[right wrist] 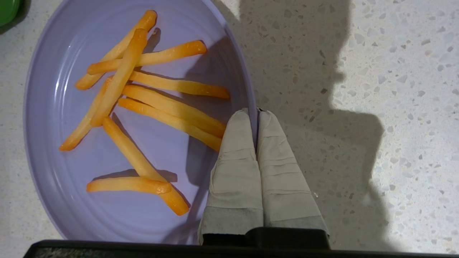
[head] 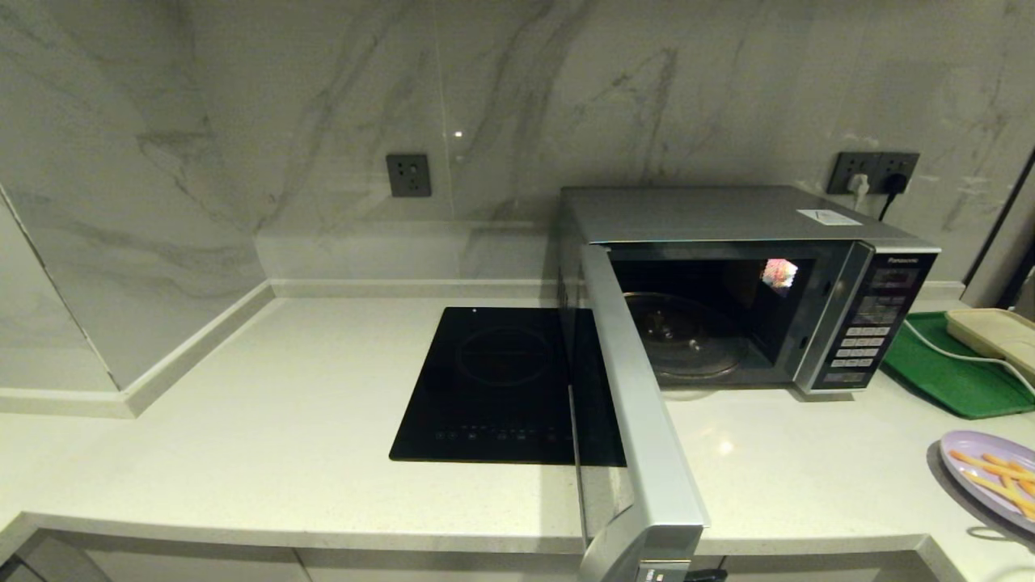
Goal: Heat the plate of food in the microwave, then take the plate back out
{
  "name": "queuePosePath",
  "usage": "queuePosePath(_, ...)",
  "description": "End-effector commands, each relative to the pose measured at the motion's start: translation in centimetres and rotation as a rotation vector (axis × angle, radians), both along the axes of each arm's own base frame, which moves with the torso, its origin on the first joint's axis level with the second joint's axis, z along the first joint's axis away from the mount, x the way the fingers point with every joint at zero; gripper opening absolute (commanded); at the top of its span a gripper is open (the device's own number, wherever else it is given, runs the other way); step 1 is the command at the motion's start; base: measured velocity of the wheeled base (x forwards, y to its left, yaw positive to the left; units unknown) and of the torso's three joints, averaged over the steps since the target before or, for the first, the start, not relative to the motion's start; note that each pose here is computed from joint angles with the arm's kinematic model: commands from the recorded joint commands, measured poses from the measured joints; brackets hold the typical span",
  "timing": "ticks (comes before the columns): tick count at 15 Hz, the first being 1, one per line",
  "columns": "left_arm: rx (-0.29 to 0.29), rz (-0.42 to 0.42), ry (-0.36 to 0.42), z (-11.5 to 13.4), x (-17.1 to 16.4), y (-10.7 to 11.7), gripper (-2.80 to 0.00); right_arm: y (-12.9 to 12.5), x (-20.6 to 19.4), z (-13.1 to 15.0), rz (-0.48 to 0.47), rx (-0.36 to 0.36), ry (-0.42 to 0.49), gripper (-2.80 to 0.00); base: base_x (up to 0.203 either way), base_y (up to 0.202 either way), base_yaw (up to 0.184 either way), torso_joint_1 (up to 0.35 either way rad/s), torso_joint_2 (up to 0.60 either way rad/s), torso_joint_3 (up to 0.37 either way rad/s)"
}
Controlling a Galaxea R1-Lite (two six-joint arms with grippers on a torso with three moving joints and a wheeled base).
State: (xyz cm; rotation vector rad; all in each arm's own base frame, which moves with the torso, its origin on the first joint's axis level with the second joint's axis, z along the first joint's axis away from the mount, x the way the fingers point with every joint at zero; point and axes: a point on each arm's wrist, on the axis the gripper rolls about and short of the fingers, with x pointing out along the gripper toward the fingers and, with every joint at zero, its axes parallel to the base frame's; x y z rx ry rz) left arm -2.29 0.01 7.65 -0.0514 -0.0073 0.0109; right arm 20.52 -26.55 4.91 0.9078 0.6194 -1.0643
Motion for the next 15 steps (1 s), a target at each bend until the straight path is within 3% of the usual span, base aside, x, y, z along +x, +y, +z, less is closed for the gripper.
queuePosePath(1,-0.001,0.001,-0.002,0.0,0.0,0.0,-2.8,-0.2,0.1,-0.5,0.001,0.01,0.007,-2.8,0.0,0.0,0.0,0.0,0.0,0.0)
queuePosePath(15,-0.001,0.001,-0.002,0.0,0.0,0.0,-2.8,-1.1,0.9,-2.4,0.026,-0.035,-0.014,-2.8,0.0,0.0,0.0,0.0,0.0,0.0)
